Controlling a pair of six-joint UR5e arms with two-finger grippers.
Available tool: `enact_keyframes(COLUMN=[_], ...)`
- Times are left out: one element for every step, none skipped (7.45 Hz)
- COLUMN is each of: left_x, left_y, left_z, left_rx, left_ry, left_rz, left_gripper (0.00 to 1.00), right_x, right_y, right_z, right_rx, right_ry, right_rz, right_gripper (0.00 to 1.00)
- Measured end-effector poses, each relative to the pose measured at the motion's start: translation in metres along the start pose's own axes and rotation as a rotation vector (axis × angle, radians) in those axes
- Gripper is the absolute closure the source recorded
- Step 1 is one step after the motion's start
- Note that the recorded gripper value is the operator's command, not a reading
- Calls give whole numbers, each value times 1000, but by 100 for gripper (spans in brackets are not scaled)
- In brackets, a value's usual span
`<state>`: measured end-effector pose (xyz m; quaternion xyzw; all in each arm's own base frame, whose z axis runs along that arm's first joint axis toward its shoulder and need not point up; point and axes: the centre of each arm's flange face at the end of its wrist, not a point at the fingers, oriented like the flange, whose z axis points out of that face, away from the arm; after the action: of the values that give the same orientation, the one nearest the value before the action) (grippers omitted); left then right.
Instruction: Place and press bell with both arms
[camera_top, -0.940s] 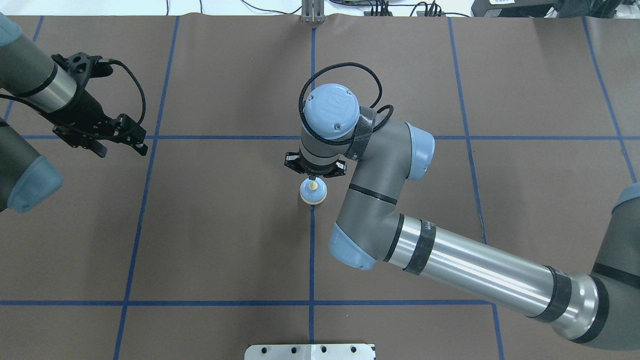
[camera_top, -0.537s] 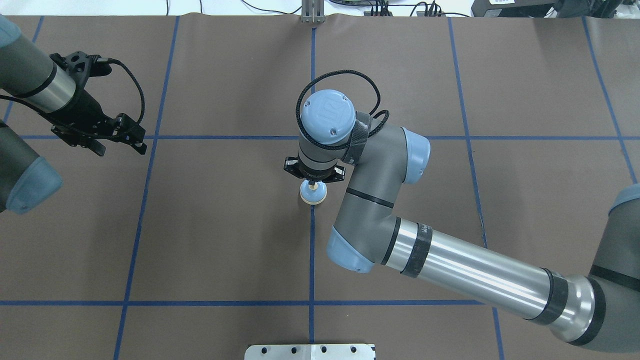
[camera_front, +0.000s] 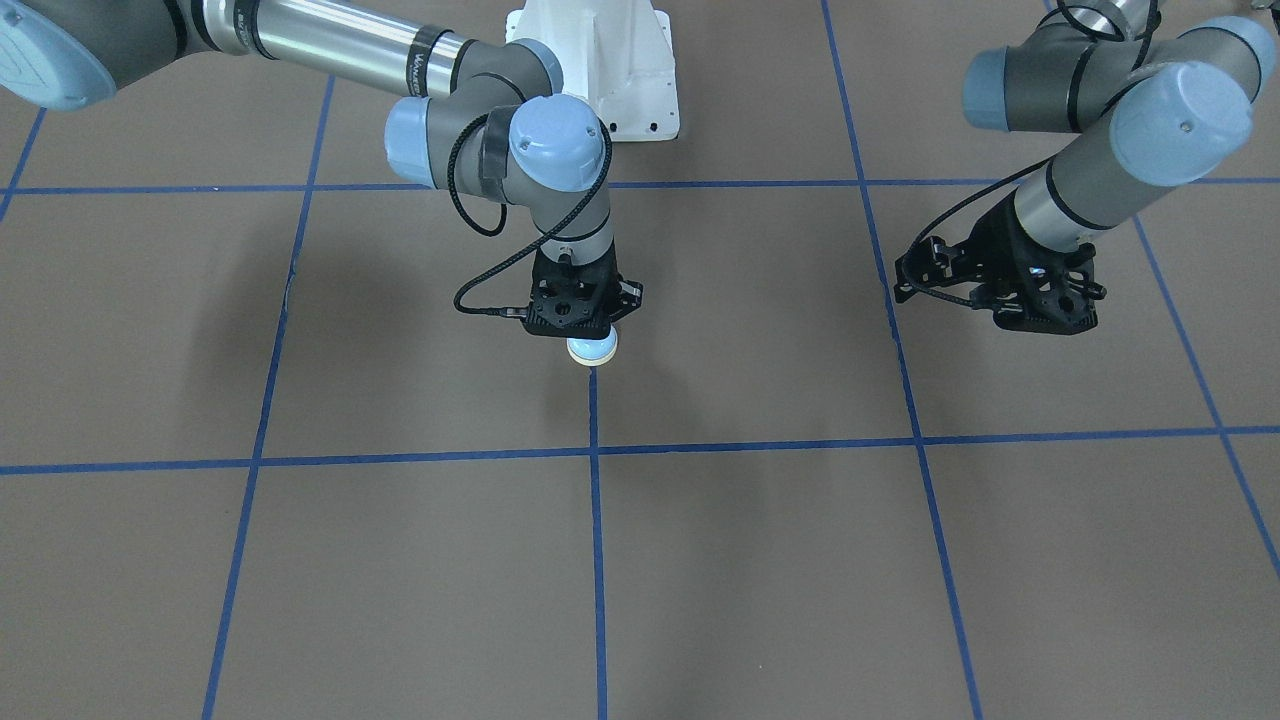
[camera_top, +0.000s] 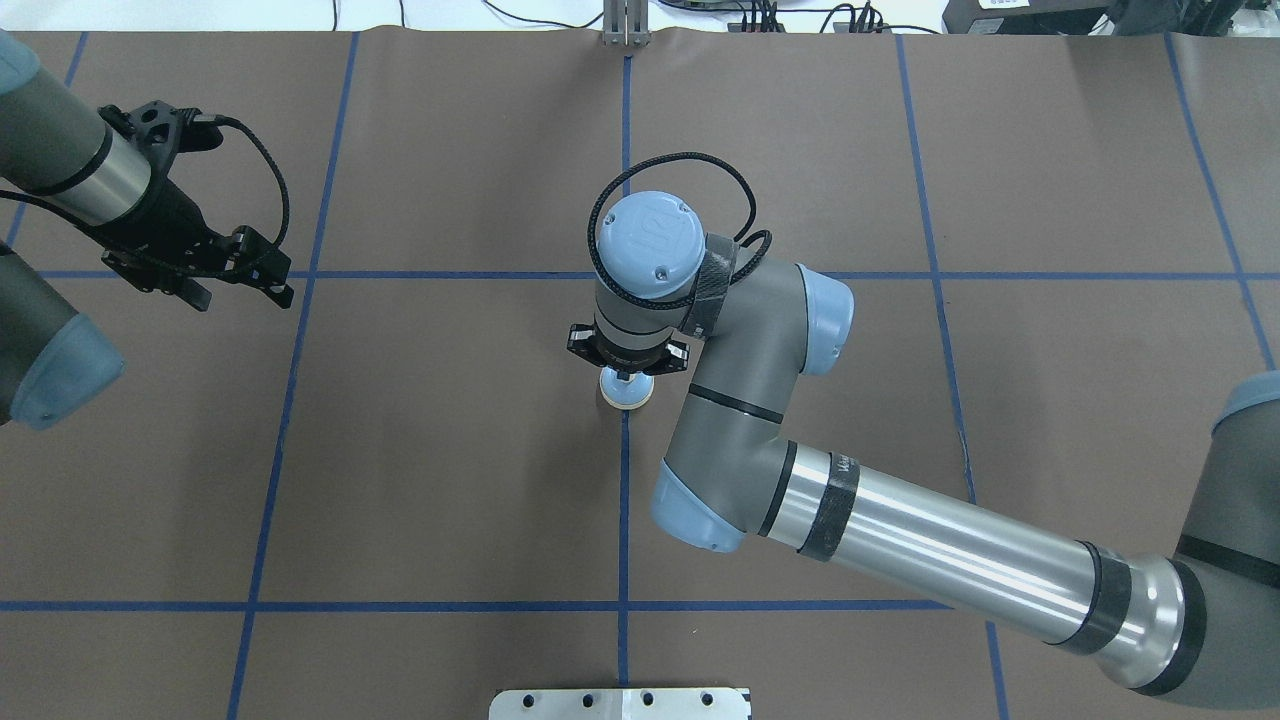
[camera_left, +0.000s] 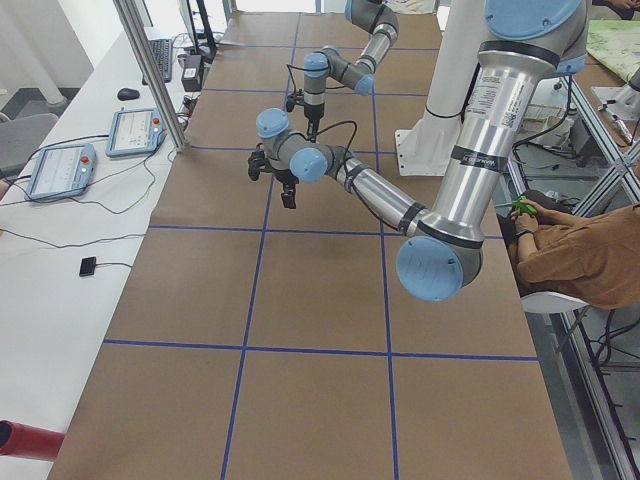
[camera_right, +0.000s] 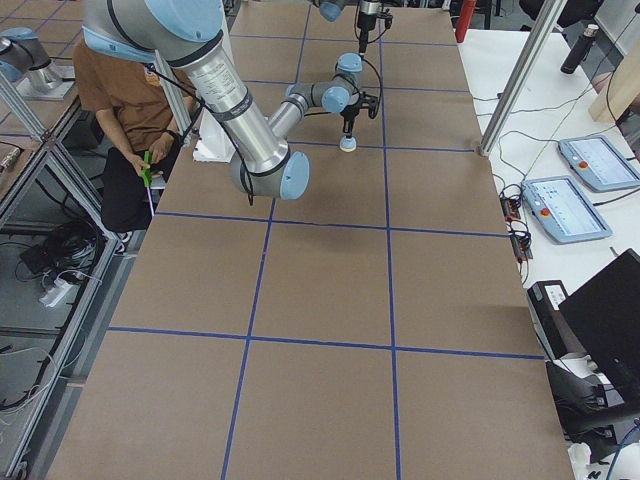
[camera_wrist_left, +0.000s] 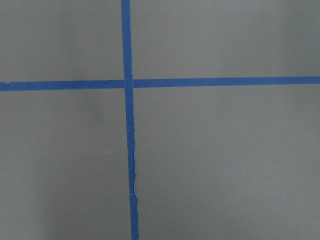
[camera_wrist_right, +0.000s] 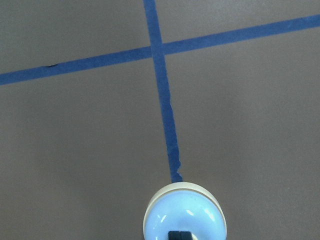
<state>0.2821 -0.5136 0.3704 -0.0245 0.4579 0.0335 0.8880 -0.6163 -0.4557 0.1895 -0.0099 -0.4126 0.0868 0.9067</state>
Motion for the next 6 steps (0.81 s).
enact_keyframes(left_x=[1, 2, 3, 3, -1, -12], left_y=[0, 1, 1, 2, 3, 4], left_z=[-1, -2, -3, -5, -9, -15], left_rx=[0, 2, 4, 7, 13, 22], left_ry=[1, 3, 5, 7, 7, 3], left_rz=[1, 3, 6, 10, 14, 27], left_gripper=[1, 1, 1, 1, 1, 1], right_x=[0, 1, 8, 30, 71, 129], right_y=[1, -3, -15, -30, -43, -58], right_z=[-2, -10, -24, -40, -55, -73], right_rx=[-18, -33, -49, -55, -45, -28], right_ry=[-6, -19, -34, -46, -54, -57], right_rz=[0, 5, 19, 36, 37, 10], right_gripper=[100, 100, 100, 100, 100, 100])
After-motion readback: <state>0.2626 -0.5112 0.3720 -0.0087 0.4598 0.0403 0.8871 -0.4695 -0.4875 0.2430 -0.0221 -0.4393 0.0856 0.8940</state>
